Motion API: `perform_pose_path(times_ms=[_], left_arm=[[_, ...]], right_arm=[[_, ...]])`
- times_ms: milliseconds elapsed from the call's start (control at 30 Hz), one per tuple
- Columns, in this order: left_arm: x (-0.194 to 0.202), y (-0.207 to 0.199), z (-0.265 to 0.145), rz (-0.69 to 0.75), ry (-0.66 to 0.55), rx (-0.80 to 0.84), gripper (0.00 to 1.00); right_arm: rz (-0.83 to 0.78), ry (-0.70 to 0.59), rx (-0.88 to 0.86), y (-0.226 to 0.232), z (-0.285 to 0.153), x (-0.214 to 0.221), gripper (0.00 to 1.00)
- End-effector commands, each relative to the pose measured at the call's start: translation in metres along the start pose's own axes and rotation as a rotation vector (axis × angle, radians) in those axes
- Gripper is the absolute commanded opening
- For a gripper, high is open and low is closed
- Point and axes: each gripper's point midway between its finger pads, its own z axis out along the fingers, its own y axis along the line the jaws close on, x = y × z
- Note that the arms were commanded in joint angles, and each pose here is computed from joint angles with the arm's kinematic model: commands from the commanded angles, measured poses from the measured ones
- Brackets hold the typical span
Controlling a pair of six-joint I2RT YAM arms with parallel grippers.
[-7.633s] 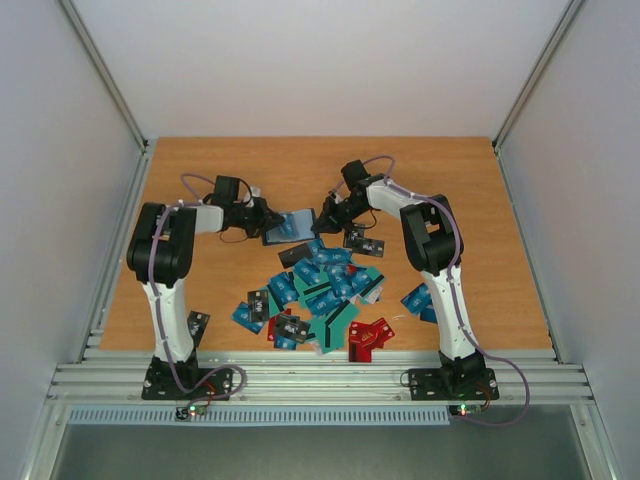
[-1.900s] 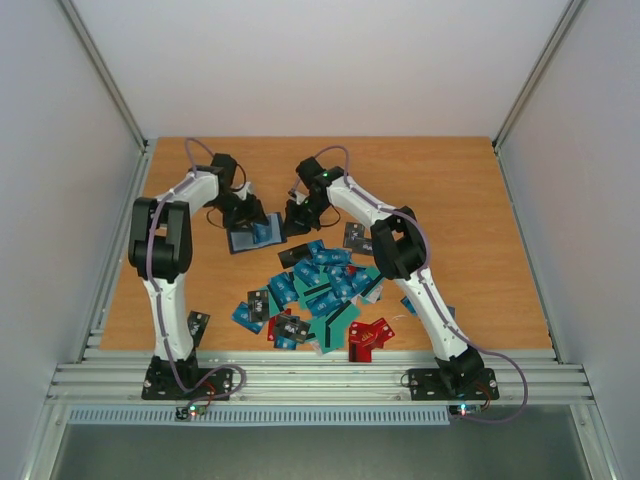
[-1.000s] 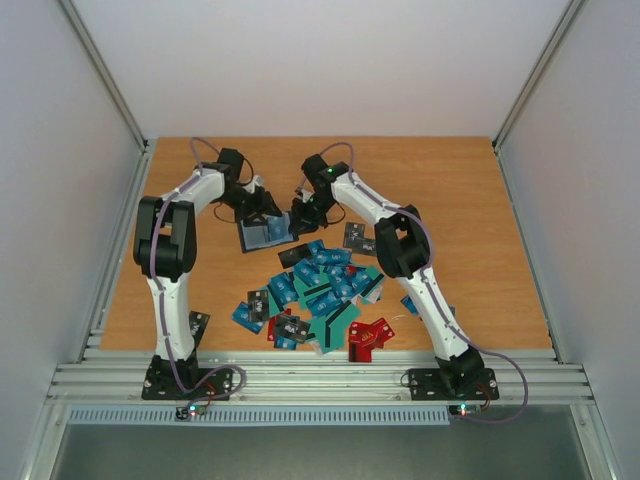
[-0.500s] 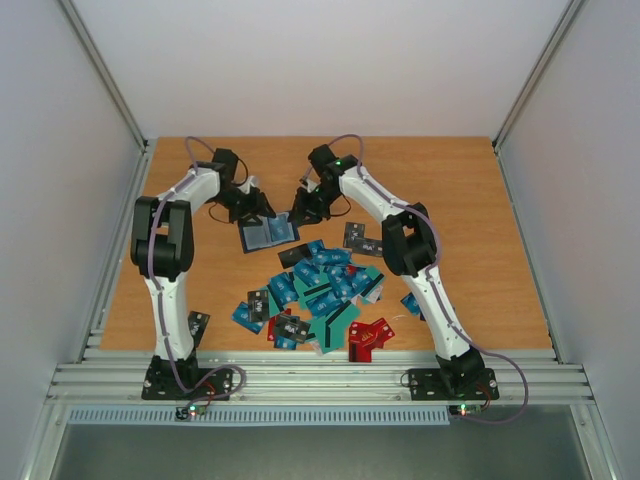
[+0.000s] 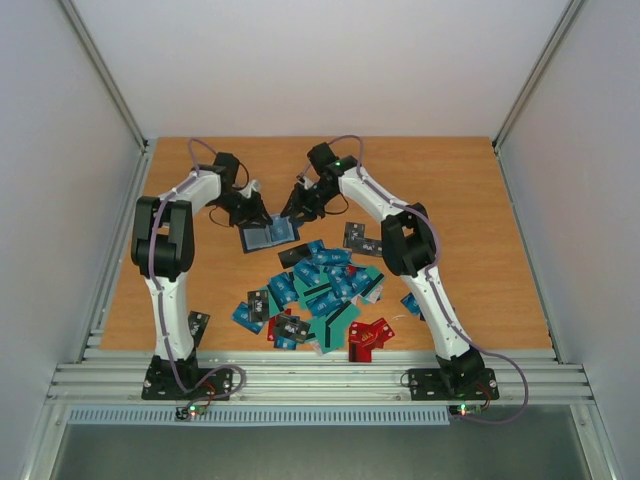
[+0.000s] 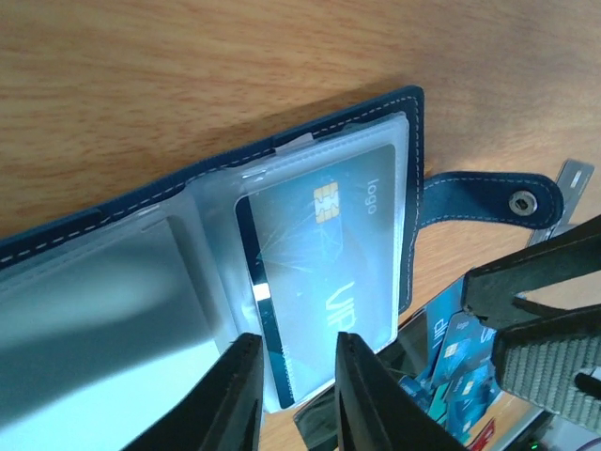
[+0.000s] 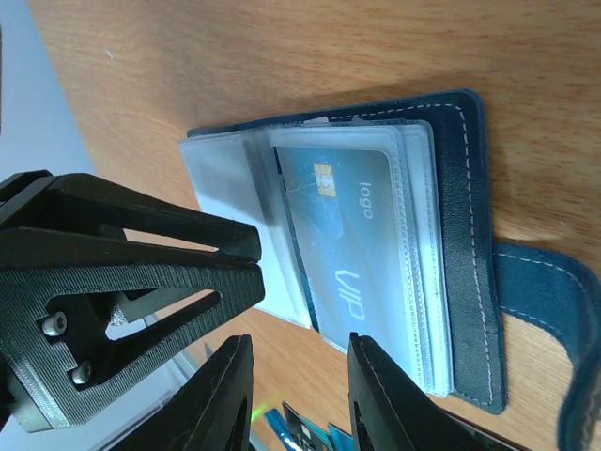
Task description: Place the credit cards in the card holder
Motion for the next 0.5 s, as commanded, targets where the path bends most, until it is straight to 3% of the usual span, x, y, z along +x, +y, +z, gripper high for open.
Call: perform_pose_path(times_ms=[0,467], left_arm=[[0.004,0.003,0.003,0.025,0.011,-0.005,0.22],[0.016,0.017,0.022,0.021,0.080,-0.068,0.08]], right_arm=[[0.016,0.019,-0.013,-0.005,0.010,-0.001,0.30],[0.054,0.068,-0.011,-0.022,0.029,0.005,0.30]])
